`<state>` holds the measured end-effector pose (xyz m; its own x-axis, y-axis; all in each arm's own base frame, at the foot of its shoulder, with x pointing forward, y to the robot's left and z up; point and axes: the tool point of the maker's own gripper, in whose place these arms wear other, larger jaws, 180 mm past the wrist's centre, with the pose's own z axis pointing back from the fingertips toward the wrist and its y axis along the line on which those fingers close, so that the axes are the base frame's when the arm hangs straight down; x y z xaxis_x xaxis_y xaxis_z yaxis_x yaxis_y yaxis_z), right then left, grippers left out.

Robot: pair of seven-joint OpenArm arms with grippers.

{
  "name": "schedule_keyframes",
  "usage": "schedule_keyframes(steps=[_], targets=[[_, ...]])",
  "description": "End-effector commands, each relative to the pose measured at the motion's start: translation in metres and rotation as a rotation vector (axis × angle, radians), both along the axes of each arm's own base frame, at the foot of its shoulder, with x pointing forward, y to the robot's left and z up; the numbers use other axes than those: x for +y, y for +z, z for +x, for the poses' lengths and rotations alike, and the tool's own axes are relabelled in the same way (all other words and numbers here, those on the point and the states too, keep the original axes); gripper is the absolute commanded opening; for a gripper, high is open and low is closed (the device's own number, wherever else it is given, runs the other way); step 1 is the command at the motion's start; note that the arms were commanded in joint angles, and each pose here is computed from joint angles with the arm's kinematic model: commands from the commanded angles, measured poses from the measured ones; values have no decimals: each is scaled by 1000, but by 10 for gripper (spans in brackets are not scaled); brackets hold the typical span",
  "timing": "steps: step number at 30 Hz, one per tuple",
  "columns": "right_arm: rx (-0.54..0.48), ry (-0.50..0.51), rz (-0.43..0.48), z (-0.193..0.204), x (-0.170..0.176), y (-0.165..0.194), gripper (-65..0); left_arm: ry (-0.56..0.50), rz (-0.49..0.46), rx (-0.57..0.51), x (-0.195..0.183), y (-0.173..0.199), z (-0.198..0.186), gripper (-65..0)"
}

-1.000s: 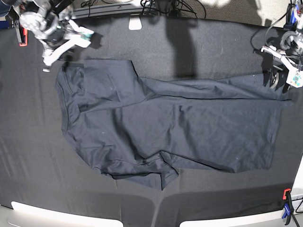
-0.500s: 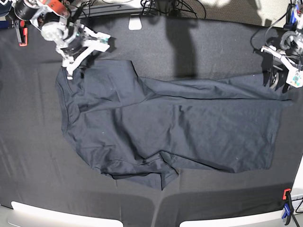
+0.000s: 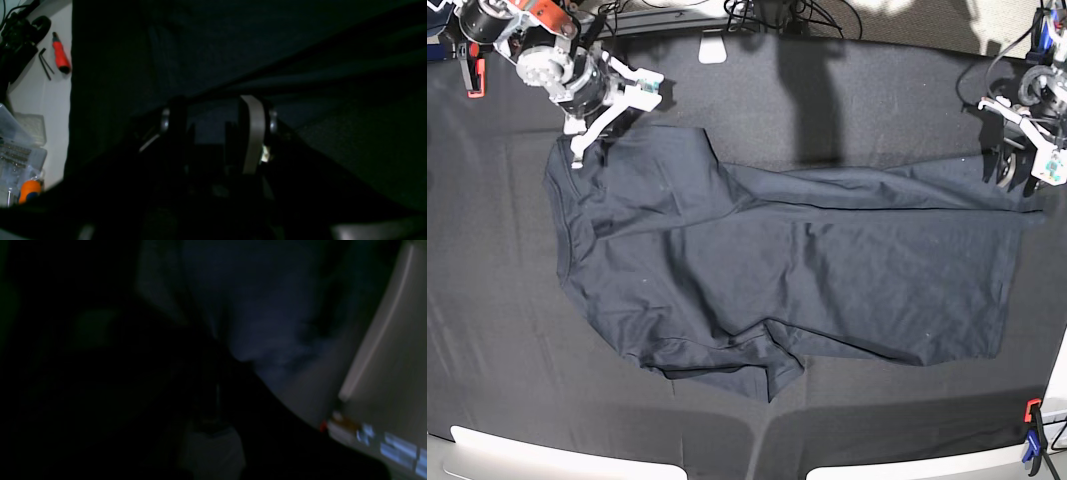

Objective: Layout the t-shirt on the table in an organized manner, then fold the t-shirt properly
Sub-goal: 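Release the folded edge and raise both grippers, then lower the right gripper onto the folded shirt and press it flat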

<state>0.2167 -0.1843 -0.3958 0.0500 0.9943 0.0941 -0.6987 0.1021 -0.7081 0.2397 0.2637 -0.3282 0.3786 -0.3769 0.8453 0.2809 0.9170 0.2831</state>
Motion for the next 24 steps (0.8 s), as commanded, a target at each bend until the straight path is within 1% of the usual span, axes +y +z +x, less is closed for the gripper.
schedule_keyframes(steps=[1, 4, 6, 10, 14, 17, 19, 24], targets=[[-68, -1, 14, 13, 0, 16, -650, -6, 8, -45, 2, 13, 5, -420], [-112, 1, 23, 19, 7, 31, -650, -5, 8, -45, 2, 13, 5, -420], [-140, 2, 46, 29, 12, 41, -650, -5, 8, -46, 2, 13, 5, -420], [-153, -60, 150, 58, 16, 57, -650, -5, 8, -44, 2, 13, 5, -420], [-227, -95, 242, 96, 31, 80, -650, -5, 7, -44, 2, 13, 5, -420], [-248, -137, 317, 125, 43, 86, -650, -4, 8, -37, 3, 12, 3, -420], [-243, -156, 328, 146, 47, 84, -650, 1, 13, -20, 4, 9, 2, -420], [-281, -230, 344, 201, 47, 86, -650, 5, 16, -9, 5, 7, 1, -420]])
